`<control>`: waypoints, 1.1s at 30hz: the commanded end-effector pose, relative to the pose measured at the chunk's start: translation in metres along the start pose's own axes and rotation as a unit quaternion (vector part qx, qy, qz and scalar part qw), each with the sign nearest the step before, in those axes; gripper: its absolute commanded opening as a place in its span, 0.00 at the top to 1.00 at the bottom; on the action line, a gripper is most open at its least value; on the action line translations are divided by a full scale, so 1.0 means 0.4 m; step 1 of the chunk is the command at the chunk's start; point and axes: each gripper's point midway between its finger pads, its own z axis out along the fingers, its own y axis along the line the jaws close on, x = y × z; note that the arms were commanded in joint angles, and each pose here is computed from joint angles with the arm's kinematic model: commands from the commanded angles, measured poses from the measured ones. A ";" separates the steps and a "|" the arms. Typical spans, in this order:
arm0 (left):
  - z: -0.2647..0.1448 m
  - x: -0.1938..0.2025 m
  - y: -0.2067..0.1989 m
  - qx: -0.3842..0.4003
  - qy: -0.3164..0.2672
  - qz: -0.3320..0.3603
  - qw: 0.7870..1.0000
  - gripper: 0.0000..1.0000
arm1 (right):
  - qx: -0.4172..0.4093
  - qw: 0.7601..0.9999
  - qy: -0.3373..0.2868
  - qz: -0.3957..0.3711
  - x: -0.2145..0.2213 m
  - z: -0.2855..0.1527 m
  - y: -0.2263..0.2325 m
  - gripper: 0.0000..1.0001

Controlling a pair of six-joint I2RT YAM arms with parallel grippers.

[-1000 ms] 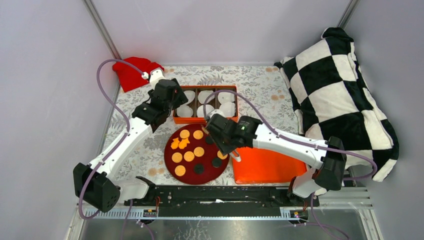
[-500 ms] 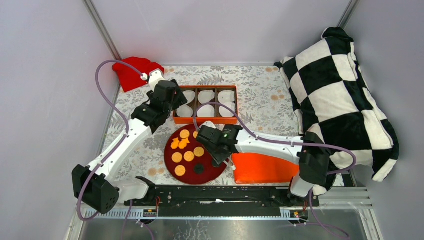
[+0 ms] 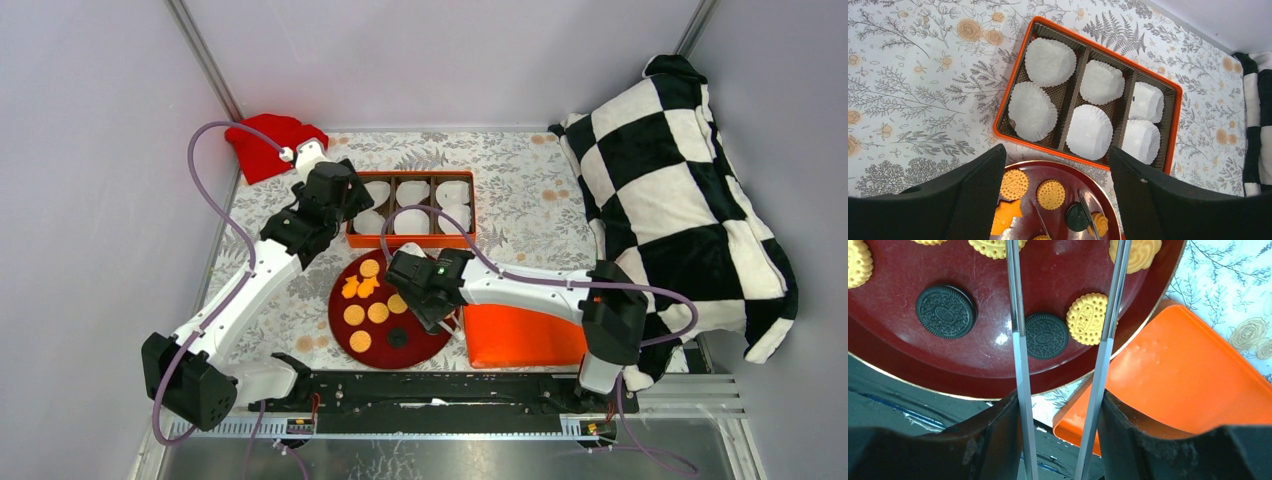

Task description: Pack the cookies

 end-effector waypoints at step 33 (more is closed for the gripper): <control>-0.029 -0.155 0.084 -0.088 -0.075 -0.045 0.992 0.97 | 0.053 0.982 -0.169 0.062 -0.485 -0.088 -0.148 1.00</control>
